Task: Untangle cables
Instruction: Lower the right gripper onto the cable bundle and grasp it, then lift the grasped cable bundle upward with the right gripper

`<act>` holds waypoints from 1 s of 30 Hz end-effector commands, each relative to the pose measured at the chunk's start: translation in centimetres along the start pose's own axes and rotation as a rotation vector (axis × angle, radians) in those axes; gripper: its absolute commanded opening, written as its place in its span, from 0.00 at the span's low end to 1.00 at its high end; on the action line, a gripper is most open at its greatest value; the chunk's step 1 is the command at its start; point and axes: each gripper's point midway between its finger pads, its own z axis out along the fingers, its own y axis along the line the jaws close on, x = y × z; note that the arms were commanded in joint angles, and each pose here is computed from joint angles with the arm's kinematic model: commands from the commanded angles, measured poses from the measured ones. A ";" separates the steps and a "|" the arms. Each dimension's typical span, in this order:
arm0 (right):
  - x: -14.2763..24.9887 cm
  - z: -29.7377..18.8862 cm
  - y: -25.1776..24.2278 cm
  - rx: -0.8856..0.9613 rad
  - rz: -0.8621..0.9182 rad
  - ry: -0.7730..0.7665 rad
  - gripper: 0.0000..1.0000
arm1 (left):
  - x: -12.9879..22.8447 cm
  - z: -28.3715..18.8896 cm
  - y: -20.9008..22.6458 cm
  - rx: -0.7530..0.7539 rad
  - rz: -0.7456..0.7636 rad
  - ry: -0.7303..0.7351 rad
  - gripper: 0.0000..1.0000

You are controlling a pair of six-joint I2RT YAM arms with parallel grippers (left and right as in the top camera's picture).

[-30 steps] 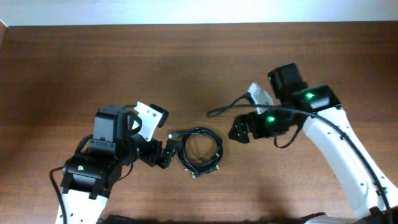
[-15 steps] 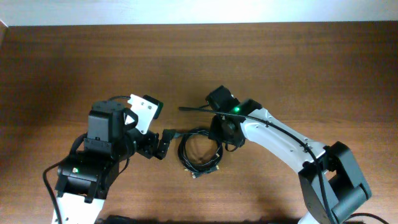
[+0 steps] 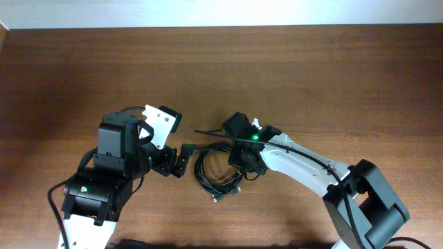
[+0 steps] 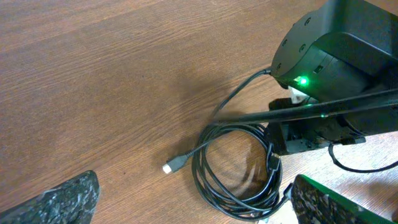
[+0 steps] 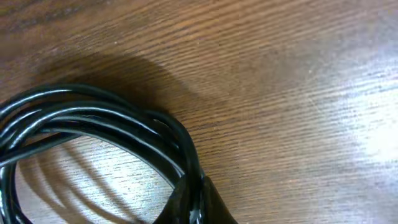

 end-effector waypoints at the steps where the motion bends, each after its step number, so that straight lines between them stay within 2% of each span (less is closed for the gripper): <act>1: -2.2 -5.4 3.4 -0.069 -0.215 -0.082 0.04 | -0.8 -0.6 0.0 -0.009 0.013 -0.023 0.99; 2: -3.5 -11.7 5.7 -0.132 -0.309 -0.146 0.04 | -0.7 -0.6 0.0 -0.009 0.012 -0.020 0.99; 7: -3.2 -26.0 6.1 -0.166 -0.590 -0.215 0.04 | -0.7 -0.6 0.0 -0.008 0.012 -0.020 0.99; 9: -1.8 -27.5 7.2 -0.211 -0.646 -0.220 0.04 | -0.8 -0.6 -1.0 0.047 0.013 -0.029 0.99; 11: 1.5 -28.5 9.2 -0.261 -0.803 -0.219 0.04 | -1.4 -0.6 -1.0 0.052 0.019 -0.050 0.99; 13: 1.8 -28.6 8.9 -0.225 -0.824 -0.237 0.04 | -1.3 -0.6 -1.5 0.082 0.025 -0.047 0.99; 14: 0.6 -28.4 7.5 -0.136 -0.777 -0.271 0.14 | -1.1 -0.6 -1.5 0.083 0.023 -0.041 0.99; 15: -1.9 -28.5 4.3 0.050 -0.616 -0.365 0.32 | -1.1 -0.6 -1.3 0.070 0.023 -0.038 0.99; 16: -3.1 -28.9 2.4 0.131 -0.502 -0.411 0.39 | -1.0 -0.6 -0.9 0.047 0.023 -0.035 0.99; 18: -6.6 -27.3 -0.6 0.225 -0.354 -0.402 0.41 | -0.9 -0.6 -0.2 0.005 0.022 -0.028 0.99; 20: -7.7 -20.8 -0.4 0.219 -0.458 -0.243 0.40 | -0.9 -0.6 -0.2 0.005 0.021 -0.027 0.99; 22: -7.6 -15.4 -0.6 0.184 -0.430 -0.153 0.41 | -0.9 -0.6 -0.2 0.005 0.021 -0.027 0.99; 23: -7.2 -13.3 -0.7 0.160 -0.436 -0.124 0.38 | -0.9 -0.6 -0.1 -0.003 0.022 -0.027 0.99; 24: -6.4 -10.0 -1.1 0.131 -0.439 -0.081 0.23 | -0.7 -0.6 1.5 -0.093 -0.024 -0.018 1.00; 26: -4.8 -6.0 -0.5 0.027 -0.593 -0.029 0.23 | -0.7 -0.8 2.6 -0.155 -0.062 -0.016 1.00; 30: -3.8 -2.6 -0.4 -0.044 -0.625 -0.033 0.23 | -0.6 -0.8 2.4 -0.147 -0.062 -0.013 0.99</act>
